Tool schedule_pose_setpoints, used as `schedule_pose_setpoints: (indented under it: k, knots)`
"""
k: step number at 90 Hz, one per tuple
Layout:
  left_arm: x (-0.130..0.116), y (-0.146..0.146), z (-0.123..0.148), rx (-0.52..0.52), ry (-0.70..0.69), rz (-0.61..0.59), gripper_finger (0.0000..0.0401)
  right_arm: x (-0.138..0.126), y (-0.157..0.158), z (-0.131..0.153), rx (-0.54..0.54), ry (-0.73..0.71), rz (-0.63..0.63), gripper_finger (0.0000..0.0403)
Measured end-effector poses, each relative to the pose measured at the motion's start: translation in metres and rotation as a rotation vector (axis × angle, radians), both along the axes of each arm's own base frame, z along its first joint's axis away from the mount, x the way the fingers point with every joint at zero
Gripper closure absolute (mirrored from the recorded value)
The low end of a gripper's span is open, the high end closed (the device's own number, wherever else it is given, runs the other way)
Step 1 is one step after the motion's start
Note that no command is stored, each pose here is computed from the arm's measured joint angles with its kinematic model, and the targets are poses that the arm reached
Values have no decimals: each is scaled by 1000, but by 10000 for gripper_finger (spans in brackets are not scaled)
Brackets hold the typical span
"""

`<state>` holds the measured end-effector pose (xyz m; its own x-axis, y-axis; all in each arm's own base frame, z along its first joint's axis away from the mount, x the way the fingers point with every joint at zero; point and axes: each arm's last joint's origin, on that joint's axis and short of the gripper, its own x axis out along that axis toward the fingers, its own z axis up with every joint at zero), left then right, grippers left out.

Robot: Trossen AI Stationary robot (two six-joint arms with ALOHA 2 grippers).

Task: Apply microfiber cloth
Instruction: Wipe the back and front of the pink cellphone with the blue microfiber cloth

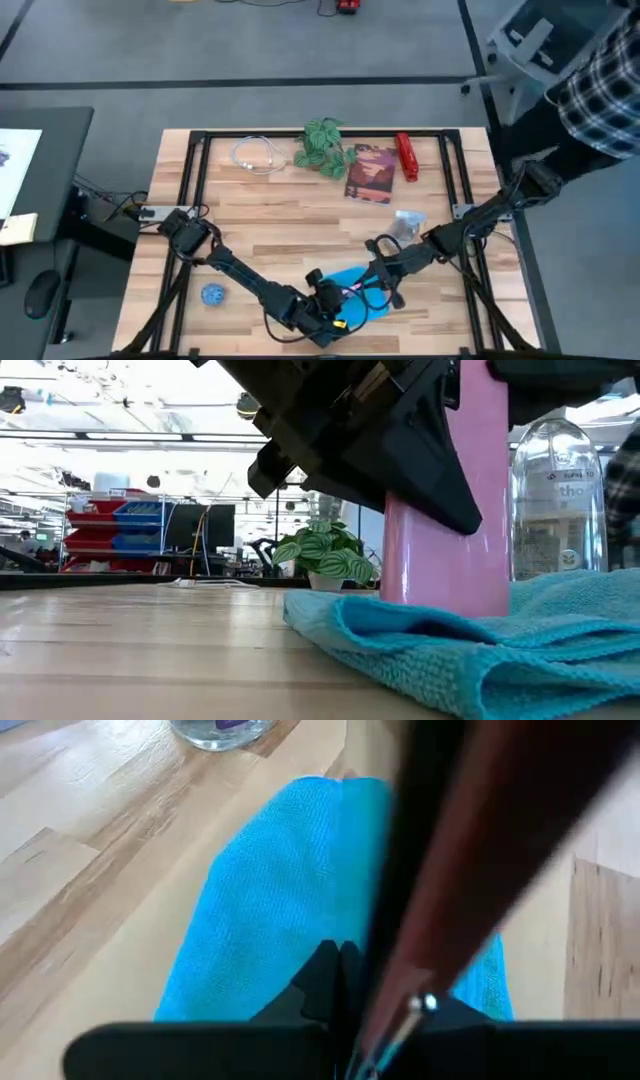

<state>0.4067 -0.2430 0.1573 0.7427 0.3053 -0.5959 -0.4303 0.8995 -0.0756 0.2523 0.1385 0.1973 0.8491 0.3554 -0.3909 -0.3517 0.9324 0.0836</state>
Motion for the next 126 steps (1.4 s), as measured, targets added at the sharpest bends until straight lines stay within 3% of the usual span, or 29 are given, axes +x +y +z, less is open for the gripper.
schedule_pose_setpoints:
  k: [55, 73, 93, 109, 126]
  knots:
    - [-7, -13, 2, 56, -32, -11, 390, -15, 5, -18, -79, 201, -8, 384]
    - [-7, -12, 2, 64, -43, 1, 394, -22, 0, -17, -153, 225, 20, 349]
    - [-7, -11, 4, 111, -57, 21, 396, -45, -8, 3, -135, 281, 11, 301]
    - [-9, -9, 20, 165, -92, 38, 396, -59, 13, 2, -93, 296, 76, 278]
    - [-22, -21, 42, 105, -124, -10, 397, -49, 46, -19, -77, 206, 95, 260]
